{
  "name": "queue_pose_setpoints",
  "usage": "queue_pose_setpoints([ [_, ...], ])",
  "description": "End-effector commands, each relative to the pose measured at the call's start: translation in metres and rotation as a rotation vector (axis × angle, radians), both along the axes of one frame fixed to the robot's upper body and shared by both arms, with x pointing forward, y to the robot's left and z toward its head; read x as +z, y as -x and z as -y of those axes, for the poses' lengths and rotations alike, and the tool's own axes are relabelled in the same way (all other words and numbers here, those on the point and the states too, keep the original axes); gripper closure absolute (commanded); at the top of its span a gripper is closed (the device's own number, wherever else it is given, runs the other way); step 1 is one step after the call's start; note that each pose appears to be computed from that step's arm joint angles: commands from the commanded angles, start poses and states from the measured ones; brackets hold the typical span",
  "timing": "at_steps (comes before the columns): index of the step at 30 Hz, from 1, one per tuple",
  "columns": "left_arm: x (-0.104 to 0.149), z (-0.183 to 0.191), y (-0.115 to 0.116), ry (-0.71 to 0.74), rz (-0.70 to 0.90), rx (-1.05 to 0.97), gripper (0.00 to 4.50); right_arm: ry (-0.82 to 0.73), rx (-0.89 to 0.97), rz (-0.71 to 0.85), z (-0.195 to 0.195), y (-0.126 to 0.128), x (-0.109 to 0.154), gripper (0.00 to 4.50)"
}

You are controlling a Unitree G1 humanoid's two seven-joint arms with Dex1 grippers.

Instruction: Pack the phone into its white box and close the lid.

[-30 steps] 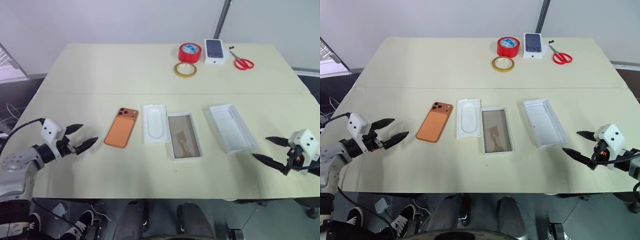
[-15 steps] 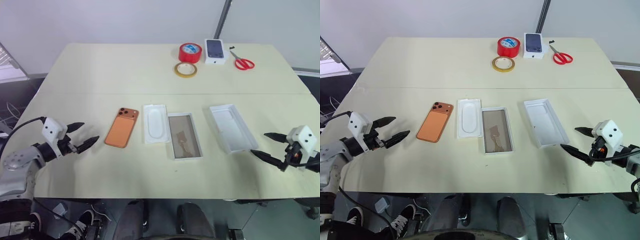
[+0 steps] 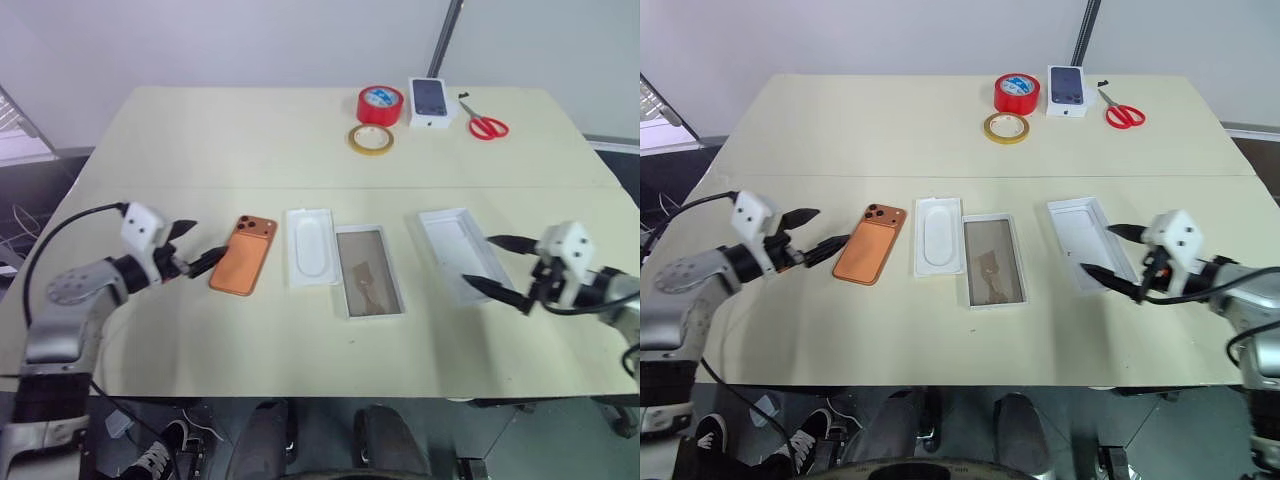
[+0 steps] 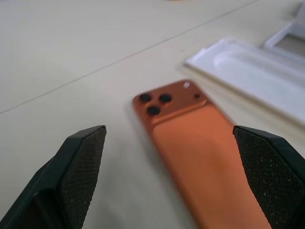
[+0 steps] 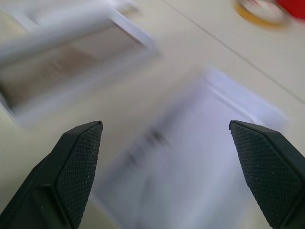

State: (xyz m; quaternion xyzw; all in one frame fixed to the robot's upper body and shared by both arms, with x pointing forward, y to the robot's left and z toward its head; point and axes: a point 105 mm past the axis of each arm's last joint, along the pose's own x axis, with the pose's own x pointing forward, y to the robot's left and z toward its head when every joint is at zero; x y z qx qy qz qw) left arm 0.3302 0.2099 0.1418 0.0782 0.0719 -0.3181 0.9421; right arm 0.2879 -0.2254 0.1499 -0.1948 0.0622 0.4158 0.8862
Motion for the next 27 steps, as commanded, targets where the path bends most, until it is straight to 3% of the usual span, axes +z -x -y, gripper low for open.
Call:
queue_pose_setpoints([
  [1, -0.004, 0.027, 0.004, 0.092, -0.140, -0.057, 0.00, -0.005, 0.087, 0.059, -0.033, -0.003, 0.014, 0.06],
  [9, -0.008, 0.077, 0.011, 0.284, -0.366, -0.079, 0.00, 0.043, 0.205, 0.070, -0.069, -0.002, 0.007, 0.06],
  [13, -0.025, 0.086, 0.011, 0.288, -0.478, -0.031, 0.00, 0.042, 0.196, 0.072, -0.069, -0.007, 0.003, 0.06],
  [27, -0.038, 0.111, 0.005, 0.444, -0.697, -0.008, 0.00, 0.038, 0.190, 0.083, -0.070, -0.008, -0.001, 0.06],
])
